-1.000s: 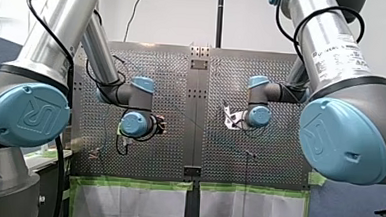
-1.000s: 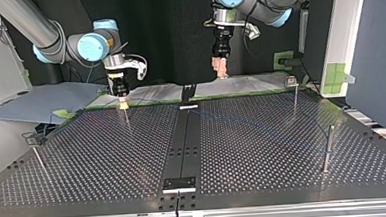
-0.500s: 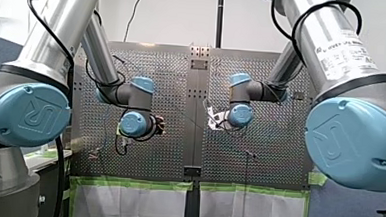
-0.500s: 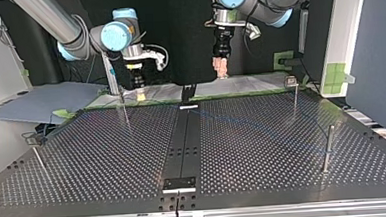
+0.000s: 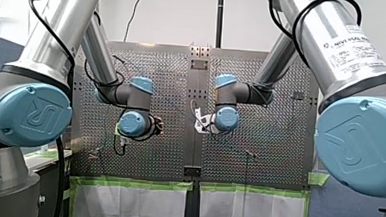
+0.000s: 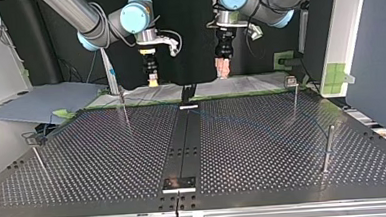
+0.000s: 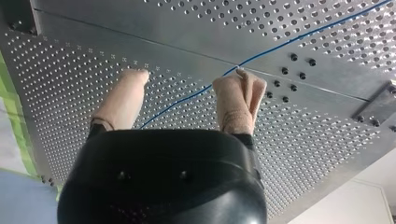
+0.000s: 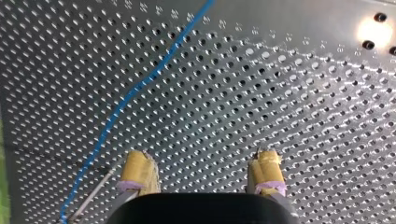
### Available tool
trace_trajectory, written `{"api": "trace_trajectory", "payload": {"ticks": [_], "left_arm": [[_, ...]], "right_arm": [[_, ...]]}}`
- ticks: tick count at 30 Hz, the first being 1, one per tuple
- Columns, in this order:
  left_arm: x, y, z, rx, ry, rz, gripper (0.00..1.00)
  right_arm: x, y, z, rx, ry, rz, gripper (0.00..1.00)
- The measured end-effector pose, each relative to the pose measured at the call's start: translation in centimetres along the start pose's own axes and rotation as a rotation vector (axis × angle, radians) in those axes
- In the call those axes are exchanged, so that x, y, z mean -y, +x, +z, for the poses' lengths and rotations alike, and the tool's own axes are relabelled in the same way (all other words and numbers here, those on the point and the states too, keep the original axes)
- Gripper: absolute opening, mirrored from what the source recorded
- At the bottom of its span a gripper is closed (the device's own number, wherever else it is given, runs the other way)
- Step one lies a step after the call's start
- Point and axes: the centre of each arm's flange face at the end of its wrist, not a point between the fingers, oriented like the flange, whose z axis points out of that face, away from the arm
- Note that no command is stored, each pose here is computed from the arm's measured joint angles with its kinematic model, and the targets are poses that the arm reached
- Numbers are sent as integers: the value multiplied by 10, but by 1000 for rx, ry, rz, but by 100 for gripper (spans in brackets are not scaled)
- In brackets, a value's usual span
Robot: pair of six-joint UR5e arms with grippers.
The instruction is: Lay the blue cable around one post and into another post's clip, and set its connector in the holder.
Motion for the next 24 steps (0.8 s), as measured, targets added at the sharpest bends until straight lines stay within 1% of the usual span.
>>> {"api": "trace_trajectory", "payload": {"ticks": [3, 5, 8, 11, 14, 18, 24], "left_arm": [[-1, 0, 0, -1, -2, 0, 100], [-1, 0, 0, -1, -2, 0, 100], [-1, 0, 0, -1, -4, 2, 100], [-2, 0, -1, -1, -11, 6, 100], [-4, 1, -2, 3, -27, 11, 100], [-8, 2, -4, 17, -39, 13, 100], [-11, 2, -5, 27, -47, 15, 100]], "right_arm": [[11, -2, -8, -14, 0, 5, 99], [18, -2, -12, -24, 6, 6, 99], [32, -2, -21, -32, 29, 2, 99], [45, -4, -32, -30, 58, -3, 99], [58, -8, -44, -28, 88, -7, 99], [76, -14, -63, -21, 130, -18, 99], [97, -23, -88, -14, 179, -33, 99]]}}
